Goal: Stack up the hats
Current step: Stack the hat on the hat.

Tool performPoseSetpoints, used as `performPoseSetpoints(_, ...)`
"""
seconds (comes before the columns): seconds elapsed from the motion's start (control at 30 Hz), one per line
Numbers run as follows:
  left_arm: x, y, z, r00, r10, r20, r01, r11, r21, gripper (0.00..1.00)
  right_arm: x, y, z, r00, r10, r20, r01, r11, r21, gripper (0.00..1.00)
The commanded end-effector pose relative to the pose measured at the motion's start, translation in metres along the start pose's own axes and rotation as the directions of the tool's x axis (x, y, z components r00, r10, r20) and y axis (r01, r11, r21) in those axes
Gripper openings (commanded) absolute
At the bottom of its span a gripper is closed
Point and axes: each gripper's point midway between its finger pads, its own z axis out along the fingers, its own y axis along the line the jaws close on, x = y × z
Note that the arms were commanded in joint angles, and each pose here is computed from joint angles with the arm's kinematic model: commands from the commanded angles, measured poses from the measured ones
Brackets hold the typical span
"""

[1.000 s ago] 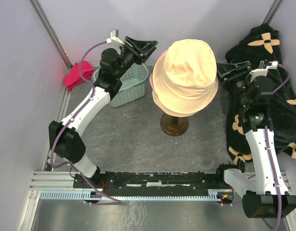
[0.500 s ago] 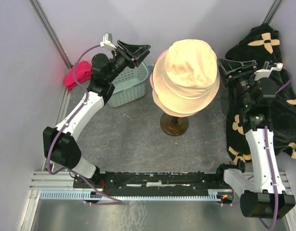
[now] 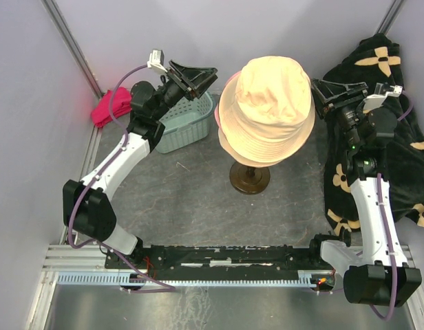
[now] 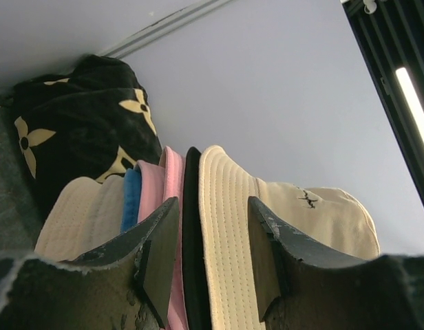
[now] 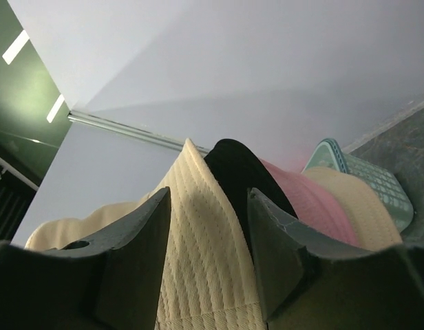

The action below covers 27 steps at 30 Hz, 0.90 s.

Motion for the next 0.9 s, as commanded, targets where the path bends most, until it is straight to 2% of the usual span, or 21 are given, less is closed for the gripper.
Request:
performPoseSetpoints(0.0,0.007,-0.022,-0.007,0.999,-0.022,-0.047,0.026,0.995,0.097,0.51,-0.001,0.022,-0.002,0.999,0.03,-0.012,-0.031,0.994,-0.109,0.55)
performPoseSetpoints(0.5,0.025,-0.02,-0.028,0.984,-0.108,-0.14,0.136,0.968,0.211,0.51,0.001,0.024,-0.001,0.996,0.086,-0.035,-0.091,0.979,-0.18,0.47)
performPoseSetpoints(0.87,0.036,-0.028,-0.034,0.971,-0.086,-0.221,0.147,0.949,0.279,0.49,0.001,0.025,0.001,0.995,0.084,-0.046,-0.091,0.979,-0.185,0.44)
